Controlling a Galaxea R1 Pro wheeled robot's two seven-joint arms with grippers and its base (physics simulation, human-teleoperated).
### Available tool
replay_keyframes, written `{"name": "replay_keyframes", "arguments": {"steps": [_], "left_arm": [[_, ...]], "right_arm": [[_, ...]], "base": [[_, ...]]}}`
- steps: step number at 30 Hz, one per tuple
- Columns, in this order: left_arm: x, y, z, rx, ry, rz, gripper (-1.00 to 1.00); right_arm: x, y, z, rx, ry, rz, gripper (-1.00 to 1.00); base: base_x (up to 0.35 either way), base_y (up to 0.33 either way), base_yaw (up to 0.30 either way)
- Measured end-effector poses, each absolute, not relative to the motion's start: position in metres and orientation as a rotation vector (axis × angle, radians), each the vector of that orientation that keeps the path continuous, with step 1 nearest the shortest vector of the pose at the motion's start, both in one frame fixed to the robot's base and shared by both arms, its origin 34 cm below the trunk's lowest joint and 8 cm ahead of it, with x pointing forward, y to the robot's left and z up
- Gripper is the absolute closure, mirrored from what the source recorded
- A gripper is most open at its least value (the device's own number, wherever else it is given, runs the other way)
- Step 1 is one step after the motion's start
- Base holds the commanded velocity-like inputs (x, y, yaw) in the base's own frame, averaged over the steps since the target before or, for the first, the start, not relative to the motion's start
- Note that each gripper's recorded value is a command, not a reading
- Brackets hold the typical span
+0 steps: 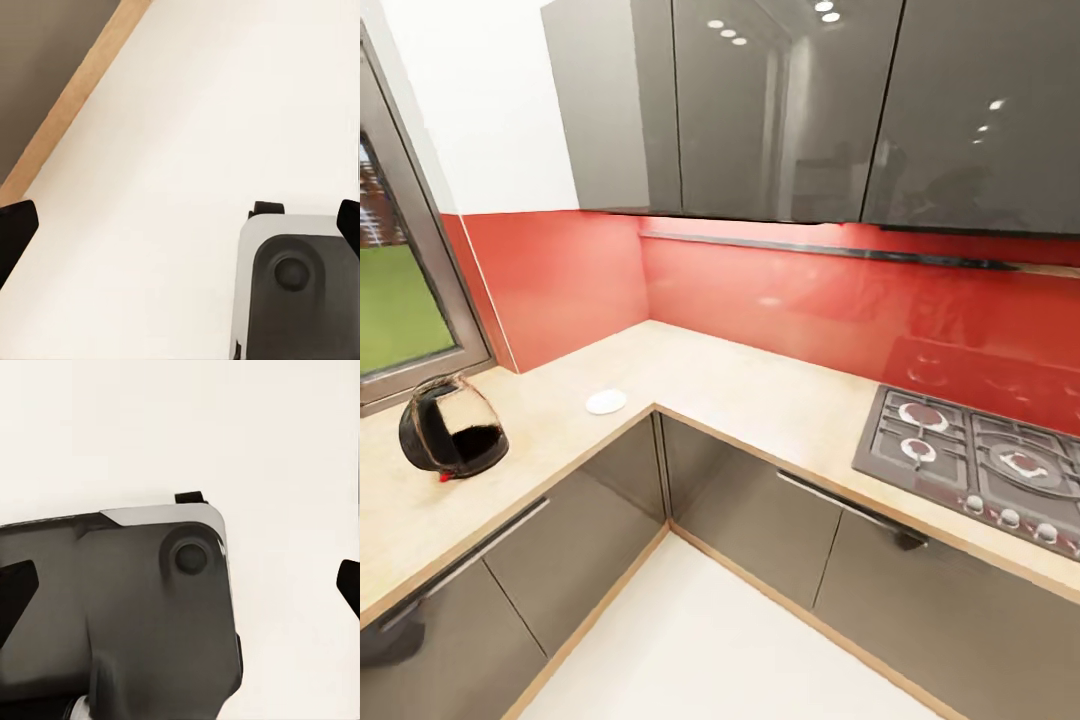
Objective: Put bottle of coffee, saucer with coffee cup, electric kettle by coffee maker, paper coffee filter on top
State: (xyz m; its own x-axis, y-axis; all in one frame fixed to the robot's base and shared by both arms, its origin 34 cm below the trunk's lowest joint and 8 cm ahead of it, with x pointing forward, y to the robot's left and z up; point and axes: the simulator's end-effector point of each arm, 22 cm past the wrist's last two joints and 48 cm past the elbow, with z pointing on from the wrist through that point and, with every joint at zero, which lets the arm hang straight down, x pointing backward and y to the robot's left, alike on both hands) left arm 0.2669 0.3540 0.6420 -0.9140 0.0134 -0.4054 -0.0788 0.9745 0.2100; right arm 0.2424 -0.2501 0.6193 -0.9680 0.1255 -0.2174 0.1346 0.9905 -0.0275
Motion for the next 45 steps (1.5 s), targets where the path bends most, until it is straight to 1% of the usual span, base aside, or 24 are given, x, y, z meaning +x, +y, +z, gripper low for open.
{"name": "replay_keyframes", "arguments": {"steps": [8,14,31,38,45], "left_arm": [[0.265,0.355,0.641,-0.046,2.712,0.313,-1.00],[0.264,0.355,0.641,-0.045,2.716,0.313,-1.00],[0.260,0.354,0.639,-0.043,2.727,0.312,-1.00],[0.259,0.349,0.637,-0.032,2.733,0.302,-1.00],[0.265,0.342,0.638,-0.037,2.725,0.279,-1.00]], "right_arm": [[0.241,-0.249,0.619,0.191,2.923,-0.060,-1.00],[0.239,-0.249,0.618,0.191,2.928,-0.060,-1.00],[0.234,-0.248,0.616,0.191,2.940,-0.060,-1.00],[0.233,-0.249,0.616,0.193,2.944,-0.063,-1.00],[0.237,-0.248,0.616,0.193,2.934,-0.056,-1.00]], "base": [[0.251,-0.179,0.277],[0.091,-0.048,0.277],[0.000,-0.001,0.277],[-0.204,-0.143,0.273],[-0.054,-0.035,0.075]]}}
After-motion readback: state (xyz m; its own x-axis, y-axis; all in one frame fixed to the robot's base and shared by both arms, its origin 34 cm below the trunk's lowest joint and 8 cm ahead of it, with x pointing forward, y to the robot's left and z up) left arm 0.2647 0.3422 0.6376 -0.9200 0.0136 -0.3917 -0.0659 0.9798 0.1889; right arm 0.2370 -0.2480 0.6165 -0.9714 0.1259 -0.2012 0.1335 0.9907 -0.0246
